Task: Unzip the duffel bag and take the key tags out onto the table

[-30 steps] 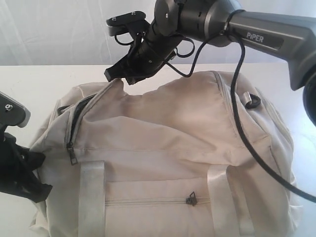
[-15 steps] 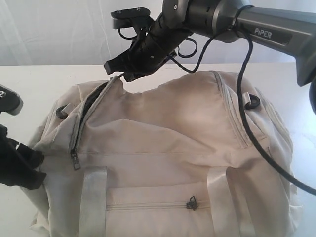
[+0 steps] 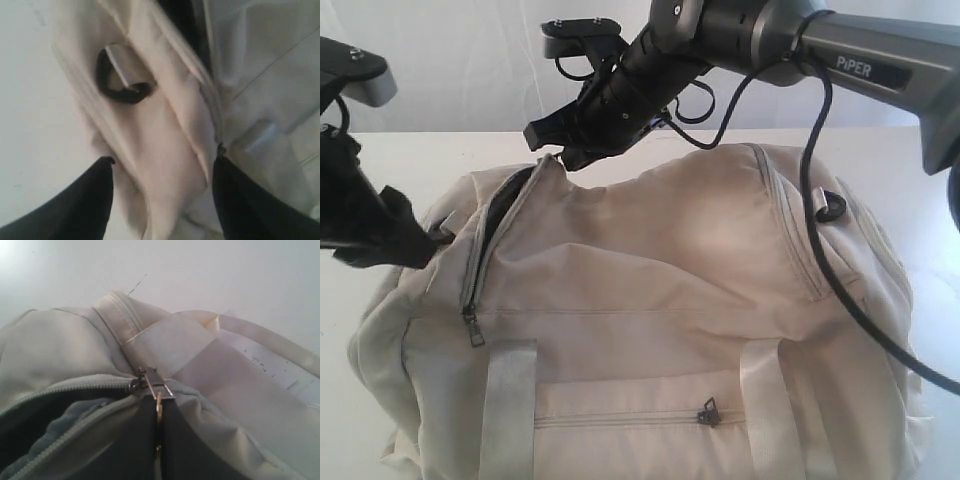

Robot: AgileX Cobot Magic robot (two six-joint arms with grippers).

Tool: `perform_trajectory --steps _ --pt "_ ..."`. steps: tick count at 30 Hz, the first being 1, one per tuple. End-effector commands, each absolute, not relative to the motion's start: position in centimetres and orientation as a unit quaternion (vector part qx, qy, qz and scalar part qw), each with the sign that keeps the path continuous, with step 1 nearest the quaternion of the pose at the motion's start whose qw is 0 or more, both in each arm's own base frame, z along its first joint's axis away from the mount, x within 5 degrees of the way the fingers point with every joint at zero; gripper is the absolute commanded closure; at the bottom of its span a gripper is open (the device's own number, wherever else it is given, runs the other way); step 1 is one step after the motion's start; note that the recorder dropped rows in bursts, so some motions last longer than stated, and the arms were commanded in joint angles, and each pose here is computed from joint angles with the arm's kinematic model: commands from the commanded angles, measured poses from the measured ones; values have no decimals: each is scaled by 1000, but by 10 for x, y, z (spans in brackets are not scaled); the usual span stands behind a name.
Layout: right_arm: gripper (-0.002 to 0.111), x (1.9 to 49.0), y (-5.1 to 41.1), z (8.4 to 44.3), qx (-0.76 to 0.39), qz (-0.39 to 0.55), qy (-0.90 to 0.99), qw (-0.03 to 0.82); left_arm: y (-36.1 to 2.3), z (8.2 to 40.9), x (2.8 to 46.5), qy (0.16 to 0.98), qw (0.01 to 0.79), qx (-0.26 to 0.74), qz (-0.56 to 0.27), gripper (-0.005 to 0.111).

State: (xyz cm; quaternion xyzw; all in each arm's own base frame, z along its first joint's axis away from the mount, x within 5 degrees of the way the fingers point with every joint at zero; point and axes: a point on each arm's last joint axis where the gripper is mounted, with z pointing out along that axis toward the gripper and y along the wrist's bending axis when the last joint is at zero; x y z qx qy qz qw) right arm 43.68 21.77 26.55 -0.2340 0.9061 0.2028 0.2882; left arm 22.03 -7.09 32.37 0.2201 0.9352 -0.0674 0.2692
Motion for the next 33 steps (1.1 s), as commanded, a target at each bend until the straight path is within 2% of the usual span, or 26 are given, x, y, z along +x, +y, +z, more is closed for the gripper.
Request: perform_trajectory --steps 1,5,12,25,28,33 --pt "108 433 212 279 -248 201 900 295 -67 322 258 919 289 215 -160 45" --pt "108 433 212 283 -248 203 898 302 -70 320 281 903 336 204 -173 45" --pt "108 432 217 287 -267 227 882 315 -81 318 294 875 369 213 -229 45" --pt "108 432 218 289 -260 238 880 318 -86 287 314 890 337 205 -228 46" --pt "108 432 218 289 -259 240 880 318 -85 284 318 891 340 200 -223 55" --pt "108 432 218 289 -263 239 879 319 -85 283 319 892 342 198 -221 94"
